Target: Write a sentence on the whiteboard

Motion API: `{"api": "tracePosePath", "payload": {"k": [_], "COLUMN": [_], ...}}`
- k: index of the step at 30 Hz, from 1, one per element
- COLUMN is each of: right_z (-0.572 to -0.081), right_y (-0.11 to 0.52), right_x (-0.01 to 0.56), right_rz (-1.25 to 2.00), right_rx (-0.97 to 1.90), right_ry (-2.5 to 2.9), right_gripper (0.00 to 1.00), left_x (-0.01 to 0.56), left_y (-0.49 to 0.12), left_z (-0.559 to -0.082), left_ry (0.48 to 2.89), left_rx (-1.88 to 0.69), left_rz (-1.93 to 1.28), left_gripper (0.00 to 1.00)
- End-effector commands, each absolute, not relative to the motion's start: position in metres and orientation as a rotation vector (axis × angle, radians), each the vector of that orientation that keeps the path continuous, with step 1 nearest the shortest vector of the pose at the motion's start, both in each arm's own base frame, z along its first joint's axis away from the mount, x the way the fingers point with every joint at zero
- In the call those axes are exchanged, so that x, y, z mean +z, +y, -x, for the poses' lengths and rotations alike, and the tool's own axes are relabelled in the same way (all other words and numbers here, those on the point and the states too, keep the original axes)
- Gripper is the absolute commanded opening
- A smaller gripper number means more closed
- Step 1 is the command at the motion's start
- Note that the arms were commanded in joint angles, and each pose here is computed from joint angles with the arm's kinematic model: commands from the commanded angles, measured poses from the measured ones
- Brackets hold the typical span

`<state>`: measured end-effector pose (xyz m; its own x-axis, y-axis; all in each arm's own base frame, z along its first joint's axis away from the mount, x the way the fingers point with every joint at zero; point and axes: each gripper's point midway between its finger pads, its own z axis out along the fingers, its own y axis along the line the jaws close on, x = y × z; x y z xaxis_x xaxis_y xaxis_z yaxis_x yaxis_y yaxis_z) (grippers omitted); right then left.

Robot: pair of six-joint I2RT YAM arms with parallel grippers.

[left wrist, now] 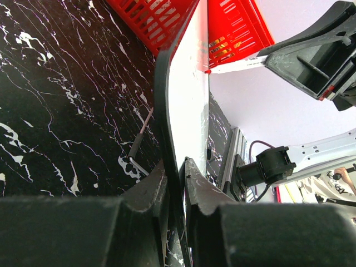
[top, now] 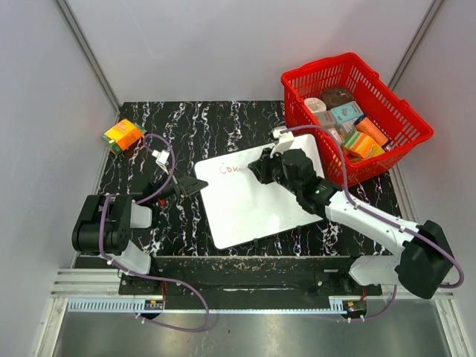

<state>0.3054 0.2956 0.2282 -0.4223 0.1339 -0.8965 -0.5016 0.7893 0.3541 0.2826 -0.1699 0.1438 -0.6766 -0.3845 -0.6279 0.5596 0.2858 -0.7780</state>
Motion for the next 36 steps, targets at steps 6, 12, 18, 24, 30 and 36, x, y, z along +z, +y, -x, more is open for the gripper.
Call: {"api": "tracePosePath", "payload": {"k": [6, 12, 18, 24, 30, 36], "right_z": [-0.323, -0.325, -0.33, -0.333, -0.326, -0.32], "right_y": [0.295, 0.297, 0.302, 0.3, 0.296, 0.293], "right_x": [0.273, 0.277, 0.267, 0.249, 0.241, 0.233], "right_rz": [0.245, 0.249, 0.255, 0.255, 0.265, 0.272], "right_rx": [0.748, 0.756, 0.743, 0.706, 0.71, 0.711], "right_ry": [1.77, 1.761, 1.782, 1.815, 1.834, 1.853], "right_gripper": [0.0, 0.0, 0.0, 0.0, 0.0, 0.0], "left_x": [0.168, 0.168, 0.168, 0.168, 0.168, 0.168], "left_y": [-0.177, -0.177, -0.177, -0.178, -0.178, -0.178], "left_z": [-0.277, -0.277, -0.277, -0.277, -0.277, -0.277], "left_ry": [1.57, 1.571, 1.569, 1.568, 1.569, 1.568], "left_rx": [-1.413, -1.414, -1.412, -1.413, -1.413, -1.413], "left_rz": [-0.442, -0.441, -0.443, -0.447, -0.444, -0.447], "left_gripper": [0.0, 0.0, 0.0, 0.0, 0.0, 0.0]}}
